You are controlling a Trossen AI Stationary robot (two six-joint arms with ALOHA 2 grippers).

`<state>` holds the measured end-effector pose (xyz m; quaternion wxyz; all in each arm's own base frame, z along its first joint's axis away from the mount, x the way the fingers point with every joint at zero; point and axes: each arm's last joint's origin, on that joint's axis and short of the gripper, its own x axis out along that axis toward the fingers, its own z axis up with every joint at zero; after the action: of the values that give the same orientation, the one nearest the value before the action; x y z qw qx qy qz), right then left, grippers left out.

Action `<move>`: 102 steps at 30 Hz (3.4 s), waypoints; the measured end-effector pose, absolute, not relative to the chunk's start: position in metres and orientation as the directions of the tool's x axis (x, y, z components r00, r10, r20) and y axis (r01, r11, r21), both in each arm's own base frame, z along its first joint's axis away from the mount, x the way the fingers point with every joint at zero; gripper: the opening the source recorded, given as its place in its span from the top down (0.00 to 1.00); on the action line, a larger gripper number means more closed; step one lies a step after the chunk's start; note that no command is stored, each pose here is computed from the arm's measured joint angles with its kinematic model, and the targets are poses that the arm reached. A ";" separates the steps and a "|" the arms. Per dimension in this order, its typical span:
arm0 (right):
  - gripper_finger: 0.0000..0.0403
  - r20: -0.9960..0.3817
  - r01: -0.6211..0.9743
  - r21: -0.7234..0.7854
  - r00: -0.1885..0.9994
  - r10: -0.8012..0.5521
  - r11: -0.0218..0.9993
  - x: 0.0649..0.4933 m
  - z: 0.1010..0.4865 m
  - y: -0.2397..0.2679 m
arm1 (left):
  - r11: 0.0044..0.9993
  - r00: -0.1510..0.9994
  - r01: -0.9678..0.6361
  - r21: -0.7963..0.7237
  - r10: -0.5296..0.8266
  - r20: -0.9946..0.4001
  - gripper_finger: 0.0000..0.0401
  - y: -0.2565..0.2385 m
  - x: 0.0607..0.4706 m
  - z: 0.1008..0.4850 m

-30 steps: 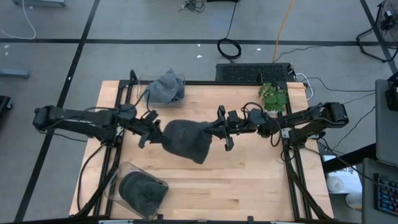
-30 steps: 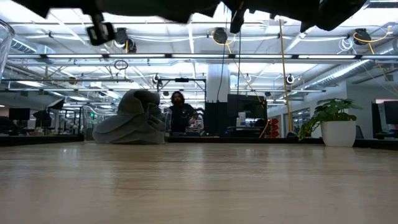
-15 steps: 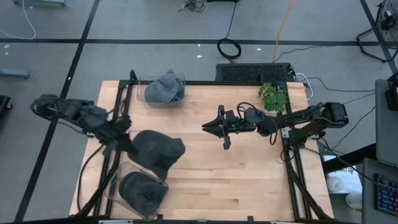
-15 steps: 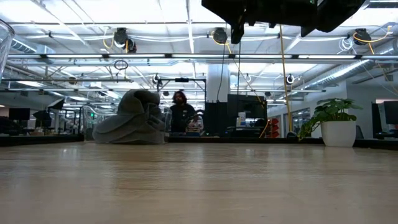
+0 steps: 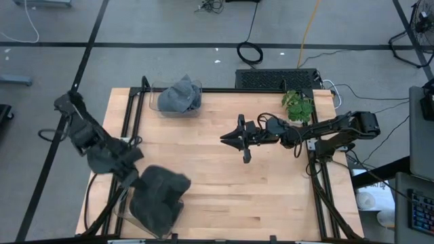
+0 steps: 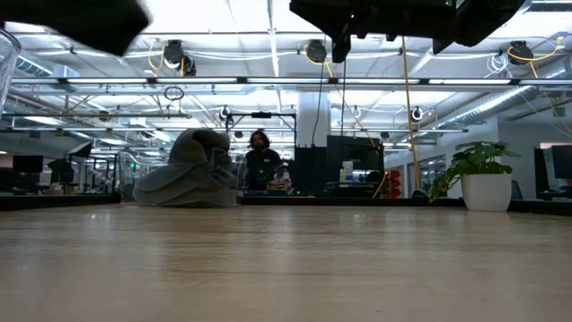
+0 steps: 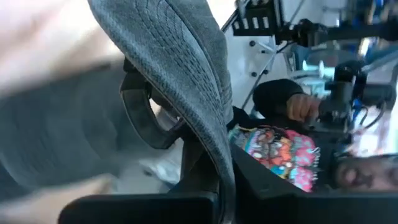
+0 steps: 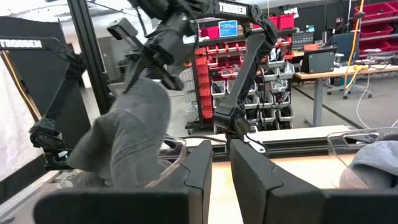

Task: Pick & Place hat
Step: Put the black cap into the bottom transparent bin

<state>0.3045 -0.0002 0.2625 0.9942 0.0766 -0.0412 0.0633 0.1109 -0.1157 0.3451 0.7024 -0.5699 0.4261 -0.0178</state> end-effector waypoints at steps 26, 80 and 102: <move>0.89 0.055 -0.126 0.099 0.991 0.121 0.987 0.305 0.259 0.000 | 0.331 0.447 -0.733 -0.594 -0.425 -0.788 0.98 -0.195 0.096 0.295; 0.89 0.048 -0.116 0.086 0.992 0.113 0.989 0.305 0.258 0.000 | 0.402 0.343 -0.799 -0.448 -0.307 -0.888 0.90 -0.161 0.105 0.259; 0.89 0.048 -0.117 0.086 0.992 0.113 0.989 0.305 0.258 0.000 | 0.288 0.450 -0.746 -0.601 -0.448 -0.773 0.32 -0.143 0.094 0.286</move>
<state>0.3047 -0.0005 0.2581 0.9971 0.0444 -0.0217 0.0575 0.0941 -0.1428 0.2861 0.6190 -0.5845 0.5107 0.1201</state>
